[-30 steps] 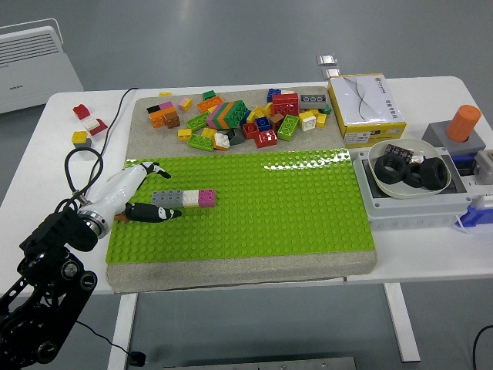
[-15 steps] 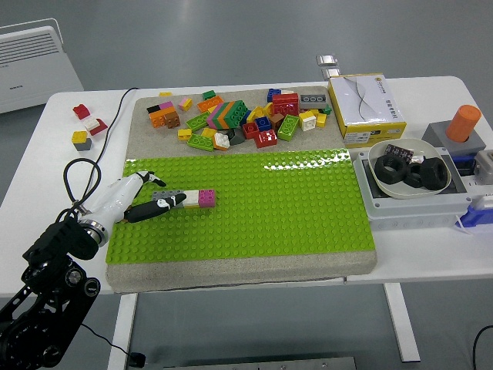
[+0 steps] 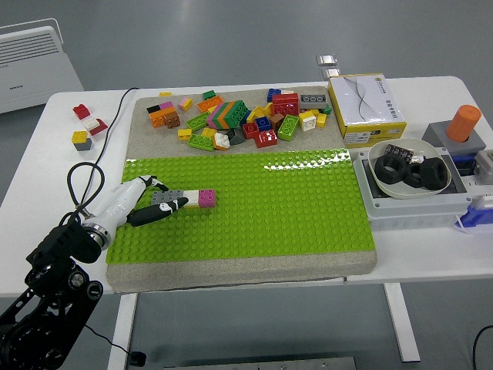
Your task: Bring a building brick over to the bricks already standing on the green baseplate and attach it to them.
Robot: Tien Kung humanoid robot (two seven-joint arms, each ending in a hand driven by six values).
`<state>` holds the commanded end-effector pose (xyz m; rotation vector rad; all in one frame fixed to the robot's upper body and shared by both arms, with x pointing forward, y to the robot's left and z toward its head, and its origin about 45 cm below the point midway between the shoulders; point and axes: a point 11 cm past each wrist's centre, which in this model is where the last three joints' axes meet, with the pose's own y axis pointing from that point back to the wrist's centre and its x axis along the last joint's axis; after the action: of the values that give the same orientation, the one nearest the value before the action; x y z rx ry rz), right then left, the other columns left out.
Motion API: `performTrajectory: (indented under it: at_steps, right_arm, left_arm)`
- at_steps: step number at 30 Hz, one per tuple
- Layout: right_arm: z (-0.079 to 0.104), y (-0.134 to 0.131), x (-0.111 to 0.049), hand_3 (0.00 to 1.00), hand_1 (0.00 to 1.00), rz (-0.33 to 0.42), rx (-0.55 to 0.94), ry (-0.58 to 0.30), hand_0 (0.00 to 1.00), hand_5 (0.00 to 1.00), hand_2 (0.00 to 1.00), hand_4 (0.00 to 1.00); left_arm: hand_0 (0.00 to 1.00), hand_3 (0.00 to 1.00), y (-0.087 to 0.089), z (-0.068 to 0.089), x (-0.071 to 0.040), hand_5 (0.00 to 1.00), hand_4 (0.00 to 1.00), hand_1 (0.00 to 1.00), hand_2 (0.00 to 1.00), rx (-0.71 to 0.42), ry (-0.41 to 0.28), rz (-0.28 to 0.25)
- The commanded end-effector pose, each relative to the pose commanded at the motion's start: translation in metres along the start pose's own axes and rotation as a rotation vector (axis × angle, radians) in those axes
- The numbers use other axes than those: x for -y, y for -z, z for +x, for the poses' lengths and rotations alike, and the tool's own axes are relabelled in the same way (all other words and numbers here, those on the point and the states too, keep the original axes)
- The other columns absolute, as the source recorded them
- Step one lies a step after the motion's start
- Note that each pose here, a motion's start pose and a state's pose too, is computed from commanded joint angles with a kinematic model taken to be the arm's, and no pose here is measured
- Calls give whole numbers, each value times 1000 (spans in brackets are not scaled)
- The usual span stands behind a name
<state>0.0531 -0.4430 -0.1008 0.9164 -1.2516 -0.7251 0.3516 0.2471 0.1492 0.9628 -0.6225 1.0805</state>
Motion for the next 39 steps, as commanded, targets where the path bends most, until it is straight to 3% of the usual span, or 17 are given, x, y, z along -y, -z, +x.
performTrajectory:
  at_steps: [39]
  right_arm:
    - [0,1,0,819,657,3,-1,2,679,998,759,893]
  left_arm:
    - [989,673,13,-16,2,818,903,954,934,-14,20,16]
